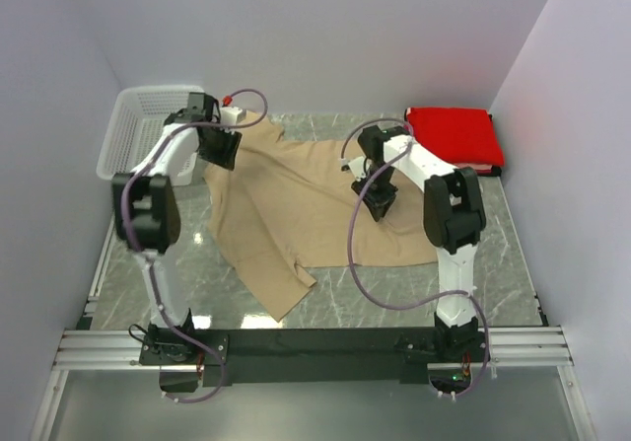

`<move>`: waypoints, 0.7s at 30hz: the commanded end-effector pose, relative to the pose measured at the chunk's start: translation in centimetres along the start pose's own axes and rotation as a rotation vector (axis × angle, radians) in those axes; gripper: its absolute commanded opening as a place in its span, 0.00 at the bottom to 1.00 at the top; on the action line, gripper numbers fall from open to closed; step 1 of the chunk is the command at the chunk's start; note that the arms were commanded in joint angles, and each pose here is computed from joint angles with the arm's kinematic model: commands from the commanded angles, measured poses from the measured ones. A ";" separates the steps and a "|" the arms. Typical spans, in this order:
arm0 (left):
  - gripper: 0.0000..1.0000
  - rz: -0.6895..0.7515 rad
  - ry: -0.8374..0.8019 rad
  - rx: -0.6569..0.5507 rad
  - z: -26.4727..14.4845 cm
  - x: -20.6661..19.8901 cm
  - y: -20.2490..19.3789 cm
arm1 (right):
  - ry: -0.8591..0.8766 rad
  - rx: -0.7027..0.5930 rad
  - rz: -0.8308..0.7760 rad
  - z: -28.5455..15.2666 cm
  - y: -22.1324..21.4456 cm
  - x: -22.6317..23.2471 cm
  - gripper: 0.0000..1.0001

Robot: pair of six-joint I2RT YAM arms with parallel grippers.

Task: Fold and stack the t-shirts
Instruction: Flatten the tshirt out

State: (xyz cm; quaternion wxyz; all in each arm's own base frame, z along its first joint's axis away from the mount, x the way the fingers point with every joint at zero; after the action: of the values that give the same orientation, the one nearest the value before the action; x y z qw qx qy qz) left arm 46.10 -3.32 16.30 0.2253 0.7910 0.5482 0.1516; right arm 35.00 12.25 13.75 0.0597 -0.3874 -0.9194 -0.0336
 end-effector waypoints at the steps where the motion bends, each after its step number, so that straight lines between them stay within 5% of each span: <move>1: 0.50 0.109 -0.194 -0.126 -8.7 -3.8 -1.2 | -0.027 -0.122 -0.002 -4.7 -1.8 1.0 0.33; 6: 0.46 0.158 -0.297 0.069 -9.0 -7.3 -10.0 | -0.052 -0.038 0.011 -4.0 -4.6 0.7 0.29; 13: 0.44 0.208 -0.223 0.158 -6.8 -8.9 -13.7 | -0.098 0.075 0.059 -0.9 -7.2 -0.8 0.15; 21: 0.42 0.329 -0.144 0.379 -4.7 -7.8 -19.5 | -0.107 0.186 0.066 2.5 -9.1 -0.9 0.13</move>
State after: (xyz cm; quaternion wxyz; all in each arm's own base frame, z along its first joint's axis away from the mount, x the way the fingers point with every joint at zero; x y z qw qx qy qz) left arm 26.99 -5.26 11.77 0.1393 0.8829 0.4479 0.0203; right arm 28.82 5.88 11.73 0.0648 -0.4167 -0.9048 0.0596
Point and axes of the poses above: each gripper's point midway between its finger pads, its own z axis out along the fingers, its own x axis along the line the jaws close on, y = z × x, the point moved 10 cm from there along -z, back along the fingers, and after that the axes turned 3 degrees about -z, right-handed, at the moved point
